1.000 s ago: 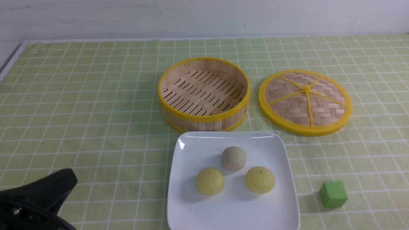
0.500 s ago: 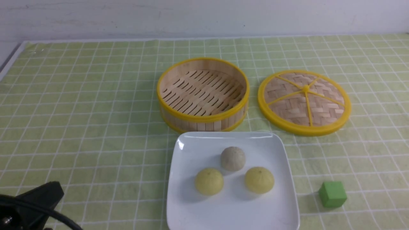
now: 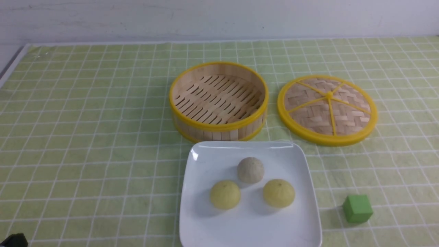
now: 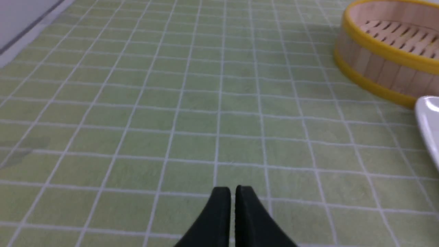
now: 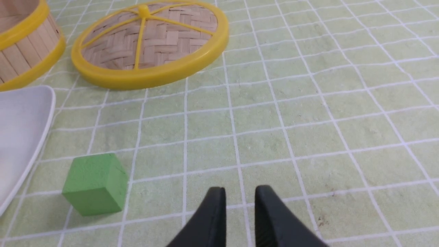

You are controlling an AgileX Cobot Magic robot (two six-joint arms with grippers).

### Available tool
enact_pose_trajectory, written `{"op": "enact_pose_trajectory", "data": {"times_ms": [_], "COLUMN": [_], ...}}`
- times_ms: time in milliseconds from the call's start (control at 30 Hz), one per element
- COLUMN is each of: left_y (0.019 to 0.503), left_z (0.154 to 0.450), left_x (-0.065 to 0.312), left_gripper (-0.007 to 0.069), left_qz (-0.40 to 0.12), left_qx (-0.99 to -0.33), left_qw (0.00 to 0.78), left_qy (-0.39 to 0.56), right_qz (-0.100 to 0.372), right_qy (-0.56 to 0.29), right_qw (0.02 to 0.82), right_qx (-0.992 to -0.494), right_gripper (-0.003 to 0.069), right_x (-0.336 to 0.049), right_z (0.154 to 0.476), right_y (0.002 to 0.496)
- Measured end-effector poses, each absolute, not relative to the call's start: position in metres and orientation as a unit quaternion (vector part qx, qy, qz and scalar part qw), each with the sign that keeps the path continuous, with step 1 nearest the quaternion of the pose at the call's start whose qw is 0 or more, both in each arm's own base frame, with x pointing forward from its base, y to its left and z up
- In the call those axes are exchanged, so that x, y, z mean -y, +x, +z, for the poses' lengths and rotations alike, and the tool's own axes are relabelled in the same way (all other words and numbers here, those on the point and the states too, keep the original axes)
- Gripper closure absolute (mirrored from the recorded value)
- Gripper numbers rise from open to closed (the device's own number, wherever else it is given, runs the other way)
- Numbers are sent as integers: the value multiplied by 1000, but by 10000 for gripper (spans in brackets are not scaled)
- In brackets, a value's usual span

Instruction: Put the steamed buns into the plate on the green tablecloth.

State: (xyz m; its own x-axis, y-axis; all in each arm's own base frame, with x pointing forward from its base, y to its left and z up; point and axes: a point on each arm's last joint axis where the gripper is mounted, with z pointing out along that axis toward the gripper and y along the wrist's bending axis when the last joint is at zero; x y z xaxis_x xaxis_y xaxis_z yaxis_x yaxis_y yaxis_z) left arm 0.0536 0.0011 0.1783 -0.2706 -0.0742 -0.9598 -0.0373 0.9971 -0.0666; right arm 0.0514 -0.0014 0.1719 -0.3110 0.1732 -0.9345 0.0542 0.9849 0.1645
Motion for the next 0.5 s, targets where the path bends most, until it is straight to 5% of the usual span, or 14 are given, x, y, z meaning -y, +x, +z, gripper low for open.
{"op": "enact_pose_trajectory", "data": {"times_ms": [500], "left_y": [53], "left_z": [172], "left_x": [-4], "left_gripper": [571], "left_qz": [-17], "left_qx": [-802], "left_qw": [594], "left_qy": [-55], "right_qz": [51], "right_qy": [71], "right_qw": [583], "right_qx": [-808], "right_gripper": [488], "right_x": [1], "right_z": [172], "right_y": [51]}}
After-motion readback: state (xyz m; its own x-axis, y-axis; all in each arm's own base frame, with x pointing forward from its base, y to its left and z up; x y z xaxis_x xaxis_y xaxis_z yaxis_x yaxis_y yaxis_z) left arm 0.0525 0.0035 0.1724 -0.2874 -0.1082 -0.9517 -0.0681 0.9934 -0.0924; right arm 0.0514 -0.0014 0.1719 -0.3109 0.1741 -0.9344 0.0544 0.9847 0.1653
